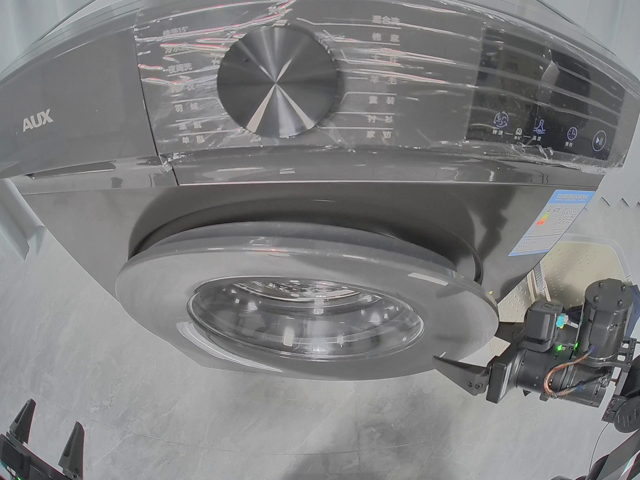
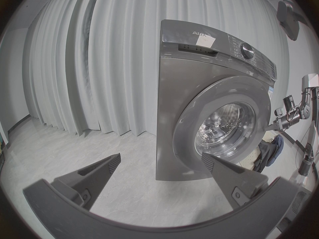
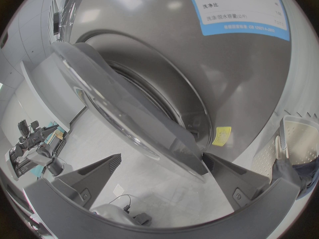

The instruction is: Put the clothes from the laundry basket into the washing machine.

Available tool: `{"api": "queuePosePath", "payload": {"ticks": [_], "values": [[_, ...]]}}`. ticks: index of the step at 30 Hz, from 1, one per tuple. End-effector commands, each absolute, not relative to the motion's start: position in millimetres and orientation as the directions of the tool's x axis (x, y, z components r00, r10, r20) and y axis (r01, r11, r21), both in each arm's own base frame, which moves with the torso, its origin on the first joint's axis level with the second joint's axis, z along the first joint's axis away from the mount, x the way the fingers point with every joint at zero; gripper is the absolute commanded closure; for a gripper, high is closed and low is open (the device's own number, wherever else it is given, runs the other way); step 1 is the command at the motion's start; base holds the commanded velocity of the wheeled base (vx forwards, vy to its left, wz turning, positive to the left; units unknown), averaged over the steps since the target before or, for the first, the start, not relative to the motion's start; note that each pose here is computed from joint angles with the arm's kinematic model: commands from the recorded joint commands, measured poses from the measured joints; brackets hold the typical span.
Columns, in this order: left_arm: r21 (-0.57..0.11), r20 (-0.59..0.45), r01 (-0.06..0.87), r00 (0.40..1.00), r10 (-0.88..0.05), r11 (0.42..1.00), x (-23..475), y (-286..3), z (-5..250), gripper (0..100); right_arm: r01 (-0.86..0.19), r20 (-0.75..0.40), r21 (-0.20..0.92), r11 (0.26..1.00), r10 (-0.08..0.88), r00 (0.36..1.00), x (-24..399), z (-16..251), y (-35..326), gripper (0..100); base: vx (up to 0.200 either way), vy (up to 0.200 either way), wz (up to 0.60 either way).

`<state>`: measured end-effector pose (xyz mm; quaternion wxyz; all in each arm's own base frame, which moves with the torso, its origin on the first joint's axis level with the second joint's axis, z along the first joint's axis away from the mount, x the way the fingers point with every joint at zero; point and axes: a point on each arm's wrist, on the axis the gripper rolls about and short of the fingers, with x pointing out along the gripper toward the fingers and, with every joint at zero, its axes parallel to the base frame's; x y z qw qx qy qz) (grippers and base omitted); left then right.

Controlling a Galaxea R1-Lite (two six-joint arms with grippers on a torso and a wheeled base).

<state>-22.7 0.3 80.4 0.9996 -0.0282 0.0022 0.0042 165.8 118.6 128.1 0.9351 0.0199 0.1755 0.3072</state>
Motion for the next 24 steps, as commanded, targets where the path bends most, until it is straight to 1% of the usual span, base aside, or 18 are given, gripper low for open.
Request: {"api": "queuePosePath", "payload": {"ticks": [1,6,9,13,15,20,21,24], "values": [[-0.057,-0.009,-0.01,1.0,0.009,0.998,-22,0,76,0,-0.591,-0.321,0.144,0.794,0.603,0.731,146,125,112,0,0.0,0.0,0.0],[-0.057,-0.008,-0.01,1.0,0.009,0.998,-22,0,76,0,-0.588,-0.315,0.144,0.796,0.6,0.735,146,126,110,0,0.0,0.0,0.0],[-0.057,-0.008,-0.01,1.0,0.009,0.998,-22,0,76,0,-0.573,-0.277,0.141,0.807,0.588,0.76,157,136,112,0,-0.2,0.0,0.0],[-0.057,-0.009,-0.01,1.0,0.009,0.998,-22,0,76,0,-0.556,-0.28,0.138,0.82,0.571,0.772,168,137,115,0,-0.2,0.0,0.0],[-0.057,-0.008,-0.01,1.0,0.009,0.998,-22,0,76,0,-0.564,-0.297,0.128,0.816,0.574,0.763,171,133,118,0,-0.2,0.0,0.0],[-0.057,-0.008,-0.01,1.0,0.009,0.998,-22,0,76,0,-0.581,-0.318,0.131,0.803,0.589,0.743,167,128,120,0,0.0,0.0,0.0],[-0.057,-0.009,-0.01,1.0,0.009,0.998,-22,0,76,0,-0.598,-0.329,0.134,0.79,0.605,0.725,160,125,119,0,0.0,0.0,0.0],[-0.057,-0.009,-0.01,1.0,0.009,0.998,-22,0,76,0,-0.619,-0.319,0.134,0.774,0.625,0.713,152,126,118,0,0.0,0.0,0.0]]}}
